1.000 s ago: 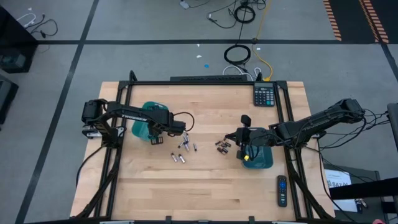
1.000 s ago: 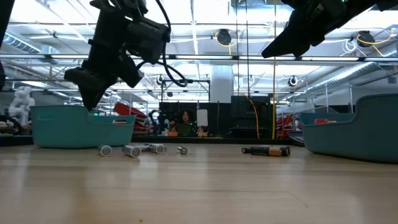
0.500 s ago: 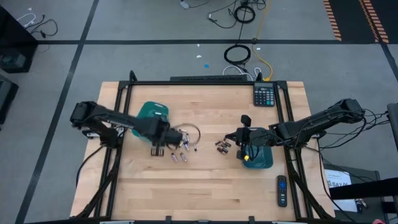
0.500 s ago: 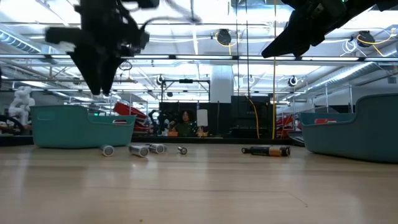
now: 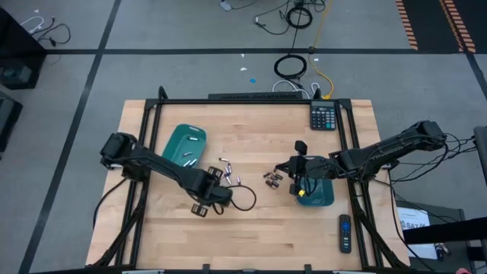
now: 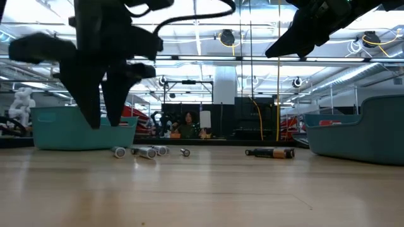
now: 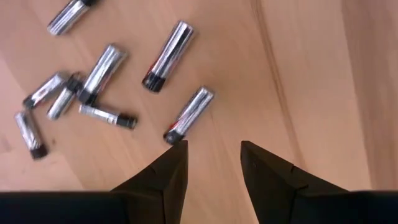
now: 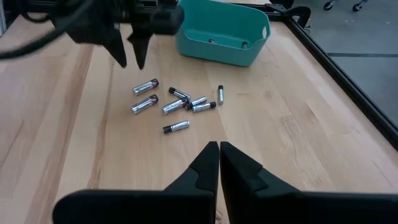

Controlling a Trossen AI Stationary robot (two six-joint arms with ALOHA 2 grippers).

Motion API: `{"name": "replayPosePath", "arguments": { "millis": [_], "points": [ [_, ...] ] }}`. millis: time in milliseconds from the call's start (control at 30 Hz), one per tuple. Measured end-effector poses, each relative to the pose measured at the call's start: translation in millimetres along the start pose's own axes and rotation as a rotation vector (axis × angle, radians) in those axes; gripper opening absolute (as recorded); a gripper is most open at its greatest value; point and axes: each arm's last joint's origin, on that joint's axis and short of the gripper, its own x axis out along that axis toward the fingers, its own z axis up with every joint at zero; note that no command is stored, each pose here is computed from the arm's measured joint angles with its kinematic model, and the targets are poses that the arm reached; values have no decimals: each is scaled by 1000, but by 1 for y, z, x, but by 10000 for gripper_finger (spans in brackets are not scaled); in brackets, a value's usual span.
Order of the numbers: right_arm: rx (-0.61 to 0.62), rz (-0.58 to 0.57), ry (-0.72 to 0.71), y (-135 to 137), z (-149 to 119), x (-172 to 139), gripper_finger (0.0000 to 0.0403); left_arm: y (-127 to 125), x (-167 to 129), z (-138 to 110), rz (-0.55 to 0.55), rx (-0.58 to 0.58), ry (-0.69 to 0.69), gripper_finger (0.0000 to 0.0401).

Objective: Sort batteries
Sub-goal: Put the silver battery into the green bin

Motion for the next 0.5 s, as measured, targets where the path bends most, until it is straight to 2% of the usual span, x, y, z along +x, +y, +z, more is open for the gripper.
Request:
{"name": "replayPosePath", "arguments": {
  "millis": [233, 500],
  "points": [
    [-2, 6, 0, 1, 0, -1, 6, 4, 20, 10, 59, 89, 6, 157],
    [-2, 6, 1, 1, 0, -1, 6, 14, 44, 10, -17, 105, 81, 156]
  ]
}}
